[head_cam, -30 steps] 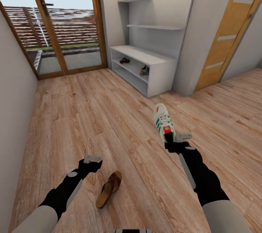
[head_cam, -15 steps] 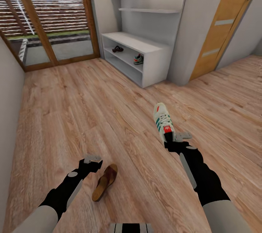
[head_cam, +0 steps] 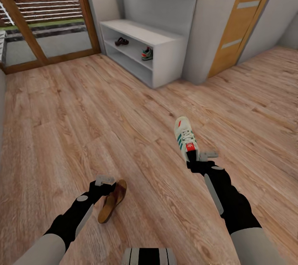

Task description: Pick up the two gym shoes and the two sandals from the corridor floor and place them onto the hallstand (shoe rack) in the corridor, making sure they are on the rack and not on the floor. Arrange them so the two gym shoes are next to each other and the two sandals are next to each other.

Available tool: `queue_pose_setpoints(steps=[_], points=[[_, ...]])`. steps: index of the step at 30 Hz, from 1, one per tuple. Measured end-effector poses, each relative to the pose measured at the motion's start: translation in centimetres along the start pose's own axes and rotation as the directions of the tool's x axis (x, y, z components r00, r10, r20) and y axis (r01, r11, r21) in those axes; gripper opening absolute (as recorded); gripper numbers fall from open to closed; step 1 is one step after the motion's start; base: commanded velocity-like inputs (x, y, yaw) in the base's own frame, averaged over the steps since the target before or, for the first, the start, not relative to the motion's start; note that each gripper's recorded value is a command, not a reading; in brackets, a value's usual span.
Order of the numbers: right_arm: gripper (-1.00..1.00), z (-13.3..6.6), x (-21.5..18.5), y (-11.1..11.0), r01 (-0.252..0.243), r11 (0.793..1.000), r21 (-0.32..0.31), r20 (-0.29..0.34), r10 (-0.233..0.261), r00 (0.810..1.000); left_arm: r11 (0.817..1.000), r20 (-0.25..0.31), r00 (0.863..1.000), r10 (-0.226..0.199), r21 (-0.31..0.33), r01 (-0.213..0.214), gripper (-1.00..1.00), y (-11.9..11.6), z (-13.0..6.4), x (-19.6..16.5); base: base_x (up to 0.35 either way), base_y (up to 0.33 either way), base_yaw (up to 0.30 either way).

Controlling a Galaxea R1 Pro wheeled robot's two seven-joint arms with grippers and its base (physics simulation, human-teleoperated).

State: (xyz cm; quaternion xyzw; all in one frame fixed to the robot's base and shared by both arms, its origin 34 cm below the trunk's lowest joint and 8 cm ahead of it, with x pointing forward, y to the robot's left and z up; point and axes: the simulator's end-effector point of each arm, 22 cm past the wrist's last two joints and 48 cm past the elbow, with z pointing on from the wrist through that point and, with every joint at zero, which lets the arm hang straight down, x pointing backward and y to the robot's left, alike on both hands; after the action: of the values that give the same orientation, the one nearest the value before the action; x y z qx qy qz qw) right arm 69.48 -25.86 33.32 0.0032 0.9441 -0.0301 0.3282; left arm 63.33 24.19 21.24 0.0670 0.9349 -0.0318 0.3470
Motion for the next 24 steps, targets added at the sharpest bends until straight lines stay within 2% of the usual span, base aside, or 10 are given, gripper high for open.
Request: queue_pose_setpoints(steps=[3, 8, 13, 16, 24], points=[[-1.0, 0.7, 0.9, 0.1, 0.001, 1.0, 0.0, -0.017, -0.001, 1.0, 1.0, -0.017, 1.0, -0.001, 0.001, 0.001, 1.0, 0.0, 0.4, 1.0, 0.0, 0.0, -0.019], [-1.0, 1.5, 2.1, 0.1, 0.003, 1.0, 0.0, -0.04, -0.003, 0.999, 1.0, -0.1, 0.995, -0.004, -0.009, 0.003, 1.0, 0.7, 0.8, 5.6, 0.0, 0.0, -0.002], [-1.0, 1.6, 2.2, 0.1, 0.003, 1.0, 0.0, -0.041, -0.003, 0.999, 0.999, -0.089, 0.996, 0.009, -0.033, -0.012, 1.0, 2.8, 0.6, 6.1, 0.0, 0.0, 0.0], [-1.0, 1.6, 2.2, 0.1, 0.003, 1.0, 0.0, -0.042, -0.003, 0.999, 0.999, -0.104, 0.994, 0.012, -0.042, -0.017, 1.0, 3.5, 0.4, 7.1, 0.0, 0.0, 0.0], [-1.0, 1.7, 2.3, 0.1, 0.003, 1.0, 0.0, -0.043, -0.003, 0.999, 0.999, -0.121, 0.992, 0.026, -0.037, -0.03, 1.0, 3.5, 0.3, 8.0, 0.0, 0.0, 0.0]])
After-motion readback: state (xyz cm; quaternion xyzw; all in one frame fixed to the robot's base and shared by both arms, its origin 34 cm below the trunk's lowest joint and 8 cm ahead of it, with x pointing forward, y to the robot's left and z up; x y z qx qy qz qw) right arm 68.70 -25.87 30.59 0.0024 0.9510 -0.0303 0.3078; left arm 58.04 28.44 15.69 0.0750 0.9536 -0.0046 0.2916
